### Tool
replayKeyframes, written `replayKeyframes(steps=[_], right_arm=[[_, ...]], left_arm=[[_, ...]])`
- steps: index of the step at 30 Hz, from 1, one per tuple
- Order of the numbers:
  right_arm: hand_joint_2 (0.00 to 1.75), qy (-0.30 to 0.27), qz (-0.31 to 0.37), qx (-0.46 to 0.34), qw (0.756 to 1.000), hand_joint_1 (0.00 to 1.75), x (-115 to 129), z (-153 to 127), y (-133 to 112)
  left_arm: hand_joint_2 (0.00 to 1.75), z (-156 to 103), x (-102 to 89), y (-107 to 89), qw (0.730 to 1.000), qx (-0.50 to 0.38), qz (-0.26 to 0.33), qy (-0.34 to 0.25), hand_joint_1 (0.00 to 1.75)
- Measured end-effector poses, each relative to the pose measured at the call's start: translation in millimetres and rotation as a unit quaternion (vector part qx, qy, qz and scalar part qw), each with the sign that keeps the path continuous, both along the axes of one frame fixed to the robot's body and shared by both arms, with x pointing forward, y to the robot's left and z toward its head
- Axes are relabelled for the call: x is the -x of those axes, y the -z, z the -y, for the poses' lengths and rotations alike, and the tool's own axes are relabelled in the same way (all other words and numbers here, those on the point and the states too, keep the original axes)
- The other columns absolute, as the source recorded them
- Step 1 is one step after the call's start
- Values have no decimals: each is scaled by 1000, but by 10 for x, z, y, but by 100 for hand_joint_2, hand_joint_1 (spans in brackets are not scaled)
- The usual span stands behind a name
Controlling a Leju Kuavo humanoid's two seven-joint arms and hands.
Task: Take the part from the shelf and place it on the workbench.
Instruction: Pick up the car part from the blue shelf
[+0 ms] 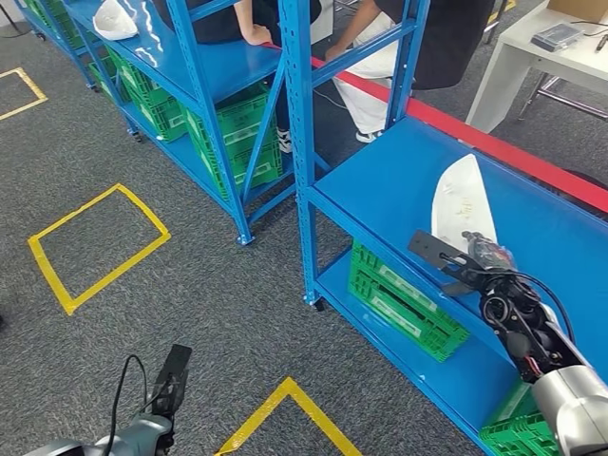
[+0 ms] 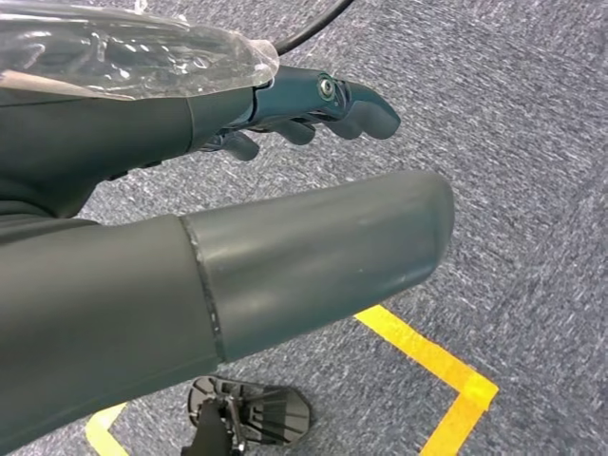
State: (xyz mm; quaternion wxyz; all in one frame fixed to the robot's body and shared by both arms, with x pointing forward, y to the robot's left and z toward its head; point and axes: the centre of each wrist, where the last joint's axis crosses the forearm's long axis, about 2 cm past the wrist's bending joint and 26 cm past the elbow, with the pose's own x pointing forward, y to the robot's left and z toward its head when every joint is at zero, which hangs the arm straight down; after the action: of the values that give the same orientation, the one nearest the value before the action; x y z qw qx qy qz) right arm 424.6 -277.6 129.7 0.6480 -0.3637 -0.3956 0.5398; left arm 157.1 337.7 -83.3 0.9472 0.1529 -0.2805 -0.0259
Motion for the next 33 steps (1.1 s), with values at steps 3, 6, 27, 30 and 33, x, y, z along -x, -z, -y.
replayKeyframes(steps=[3, 6, 27, 30, 33], right_arm=[[175, 3, 1, 7, 1000, 0, -14, 11, -14], [175, 8, 1, 15, 1000, 0, -39, 27, -43], [175, 17, 22, 46, 999, 0, -174, 149, -218], [175, 15, 22, 48, 998, 0, -178, 151, -224], [175, 15, 22, 50, 998, 0, -183, 152, -230]], left_arm=[[0, 1, -19, -6, 1000, 1, 1, 3, 0], [0, 3, -51, -17, 1000, 1, 3, 5, 0], [0, 14, -125, -43, 1000, 4, 9, 11, 0], [0, 14, -124, -43, 1000, 4, 9, 11, 0], [0, 16, -124, -42, 1000, 4, 10, 11, 0]])
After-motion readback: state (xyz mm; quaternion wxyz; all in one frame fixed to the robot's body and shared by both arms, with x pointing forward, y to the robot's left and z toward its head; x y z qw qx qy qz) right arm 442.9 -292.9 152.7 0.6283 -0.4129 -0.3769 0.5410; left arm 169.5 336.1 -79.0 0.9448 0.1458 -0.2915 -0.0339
